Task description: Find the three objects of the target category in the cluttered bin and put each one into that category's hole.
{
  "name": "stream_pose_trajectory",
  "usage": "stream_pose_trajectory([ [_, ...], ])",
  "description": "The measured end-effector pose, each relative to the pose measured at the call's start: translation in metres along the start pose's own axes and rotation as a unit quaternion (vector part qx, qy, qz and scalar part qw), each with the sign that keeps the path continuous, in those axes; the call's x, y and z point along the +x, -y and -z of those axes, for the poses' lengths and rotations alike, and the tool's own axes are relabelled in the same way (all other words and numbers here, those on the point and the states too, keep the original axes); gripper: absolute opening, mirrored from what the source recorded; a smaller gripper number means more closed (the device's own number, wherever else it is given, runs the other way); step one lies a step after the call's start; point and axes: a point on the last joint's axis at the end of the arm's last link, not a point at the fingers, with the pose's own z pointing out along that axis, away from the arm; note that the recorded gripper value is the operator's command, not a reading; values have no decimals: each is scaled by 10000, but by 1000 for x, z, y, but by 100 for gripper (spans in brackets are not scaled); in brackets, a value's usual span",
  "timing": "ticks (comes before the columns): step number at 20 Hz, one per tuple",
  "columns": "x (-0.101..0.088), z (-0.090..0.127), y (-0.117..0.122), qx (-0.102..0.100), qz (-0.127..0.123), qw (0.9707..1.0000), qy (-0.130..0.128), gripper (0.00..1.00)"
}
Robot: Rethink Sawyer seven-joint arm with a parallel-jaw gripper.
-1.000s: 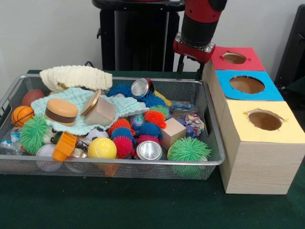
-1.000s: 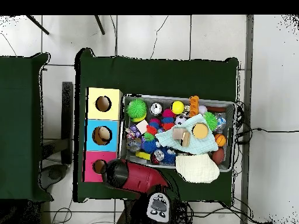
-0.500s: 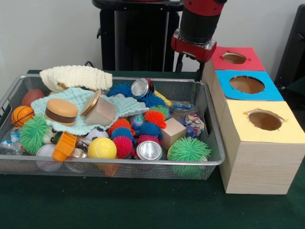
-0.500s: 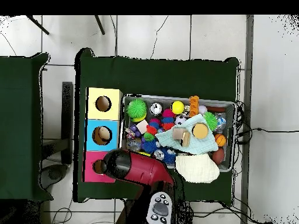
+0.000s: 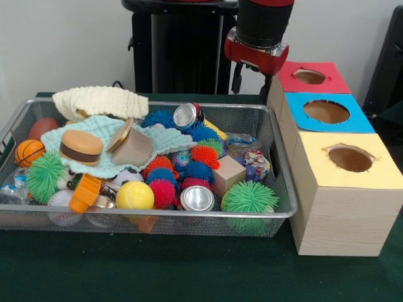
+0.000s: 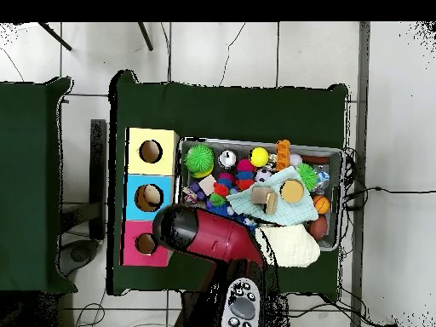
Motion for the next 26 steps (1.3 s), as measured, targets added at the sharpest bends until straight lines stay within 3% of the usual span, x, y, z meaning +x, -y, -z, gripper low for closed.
stream_pose_trajectory([
  [7, -33, -26, 3, 28, -98, 9999, 109, 100],
  [14, -51, -49, -7, 62, -45, 9999, 139, 100],
  [21, -64, -54, -13, 47, -20, 9997, 218, 100],
  [22, -66, -53, -14, 48, -13, 9996, 266, 0],
  [26, -67, -51, -15, 74, 9, 9993, 360, 0],
])
